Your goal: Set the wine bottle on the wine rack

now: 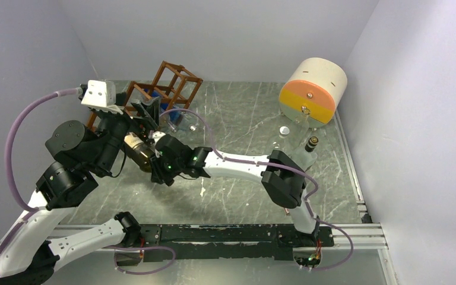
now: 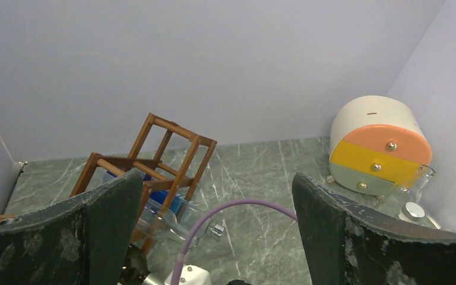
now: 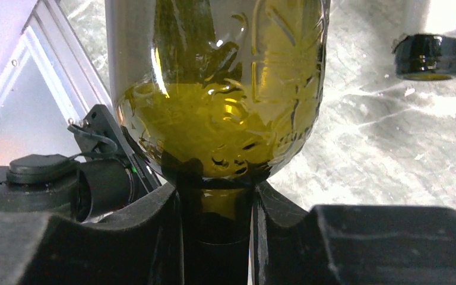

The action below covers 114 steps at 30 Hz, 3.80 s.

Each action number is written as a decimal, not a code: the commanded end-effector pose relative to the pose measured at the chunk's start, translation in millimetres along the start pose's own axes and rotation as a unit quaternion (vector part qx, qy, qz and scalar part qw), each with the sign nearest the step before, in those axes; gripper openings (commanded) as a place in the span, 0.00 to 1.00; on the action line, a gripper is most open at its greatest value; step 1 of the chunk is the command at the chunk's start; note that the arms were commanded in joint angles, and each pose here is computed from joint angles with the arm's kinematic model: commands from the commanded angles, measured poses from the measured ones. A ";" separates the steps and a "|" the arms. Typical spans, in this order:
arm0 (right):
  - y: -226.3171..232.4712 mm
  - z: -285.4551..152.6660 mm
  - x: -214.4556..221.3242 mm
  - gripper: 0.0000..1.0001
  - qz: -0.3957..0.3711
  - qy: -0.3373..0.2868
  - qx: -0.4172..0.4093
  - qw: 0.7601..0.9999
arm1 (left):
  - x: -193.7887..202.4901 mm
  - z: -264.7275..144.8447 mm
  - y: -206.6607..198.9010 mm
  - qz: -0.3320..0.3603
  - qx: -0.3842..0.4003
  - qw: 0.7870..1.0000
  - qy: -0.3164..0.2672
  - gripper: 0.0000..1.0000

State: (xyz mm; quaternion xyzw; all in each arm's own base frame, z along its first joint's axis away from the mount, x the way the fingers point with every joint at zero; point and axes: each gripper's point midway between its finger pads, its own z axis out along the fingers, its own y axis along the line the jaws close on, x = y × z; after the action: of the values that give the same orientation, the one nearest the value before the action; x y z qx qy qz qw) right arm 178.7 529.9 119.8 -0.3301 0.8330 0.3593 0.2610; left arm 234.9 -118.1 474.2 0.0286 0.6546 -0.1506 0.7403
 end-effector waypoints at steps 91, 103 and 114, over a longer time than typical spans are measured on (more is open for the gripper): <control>-82.6 -180.5 -174.2 0.69 0.009 -0.316 0.146 0.937 | 6.8 -18.7 -15.6 -0.025 0.076 0.996 -0.029 0.99; -181.8 -359.0 -118.2 0.76 0.021 -0.300 0.464 0.834 | 91.2 0.9 -46.4 -0.040 0.113 0.991 0.057 0.99; -245.8 -468.4 -49.4 0.77 0.135 -0.278 0.622 0.719 | 105.4 10.2 -57.3 -0.038 0.122 0.989 0.078 0.99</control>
State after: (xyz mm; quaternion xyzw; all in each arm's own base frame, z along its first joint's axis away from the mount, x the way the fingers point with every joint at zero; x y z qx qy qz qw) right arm 320.9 109.5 344.1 0.0799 0.7907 -0.0592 0.6040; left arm 243.4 -188.3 366.6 0.1113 0.7059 -0.2244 0.6626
